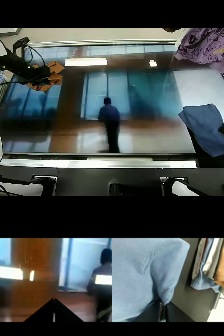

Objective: Fold the clothes and pants, and hang the long-sleeved shirts on hangers.

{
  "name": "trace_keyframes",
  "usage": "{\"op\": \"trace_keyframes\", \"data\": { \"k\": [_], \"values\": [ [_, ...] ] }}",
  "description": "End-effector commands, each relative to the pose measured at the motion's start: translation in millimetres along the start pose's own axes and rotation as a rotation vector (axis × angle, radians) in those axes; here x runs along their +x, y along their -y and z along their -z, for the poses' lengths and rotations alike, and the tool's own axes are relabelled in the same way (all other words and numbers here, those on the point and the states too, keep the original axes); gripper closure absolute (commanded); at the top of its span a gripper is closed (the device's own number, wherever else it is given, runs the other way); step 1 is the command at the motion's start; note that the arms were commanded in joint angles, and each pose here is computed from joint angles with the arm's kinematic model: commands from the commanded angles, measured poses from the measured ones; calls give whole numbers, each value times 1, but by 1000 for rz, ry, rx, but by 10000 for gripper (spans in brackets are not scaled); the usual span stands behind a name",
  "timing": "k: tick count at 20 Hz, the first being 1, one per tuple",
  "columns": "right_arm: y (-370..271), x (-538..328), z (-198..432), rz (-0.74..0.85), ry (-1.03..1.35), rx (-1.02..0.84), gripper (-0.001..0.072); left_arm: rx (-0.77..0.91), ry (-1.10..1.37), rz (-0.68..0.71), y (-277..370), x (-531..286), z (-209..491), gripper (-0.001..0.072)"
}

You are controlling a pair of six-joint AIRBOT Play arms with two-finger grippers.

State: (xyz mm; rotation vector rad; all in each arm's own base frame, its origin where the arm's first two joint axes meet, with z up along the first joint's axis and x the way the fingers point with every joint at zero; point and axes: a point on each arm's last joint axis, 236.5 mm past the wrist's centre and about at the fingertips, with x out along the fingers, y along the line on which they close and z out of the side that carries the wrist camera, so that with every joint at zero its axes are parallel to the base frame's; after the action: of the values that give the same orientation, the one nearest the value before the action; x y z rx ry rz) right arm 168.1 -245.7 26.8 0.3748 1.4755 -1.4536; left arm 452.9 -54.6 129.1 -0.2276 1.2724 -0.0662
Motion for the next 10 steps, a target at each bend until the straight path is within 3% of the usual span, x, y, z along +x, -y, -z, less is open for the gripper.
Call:
{"op": "trace_keyframes", "data": {
  "k": [1, 9, 10],
  "values": [
    [2, 16, 12, 42, -20, -36, 687, 1, -3, 11, 3, 0, 1, 689],
    [3, 25, 10, 66, 10, -64, 680, 1, -3, 11, 3, 0, 1, 688],
    [5, 25, 10, 74, 9, -64, 627, 1, -3, 11, 3, 0, 1, 688]
  ]
}}
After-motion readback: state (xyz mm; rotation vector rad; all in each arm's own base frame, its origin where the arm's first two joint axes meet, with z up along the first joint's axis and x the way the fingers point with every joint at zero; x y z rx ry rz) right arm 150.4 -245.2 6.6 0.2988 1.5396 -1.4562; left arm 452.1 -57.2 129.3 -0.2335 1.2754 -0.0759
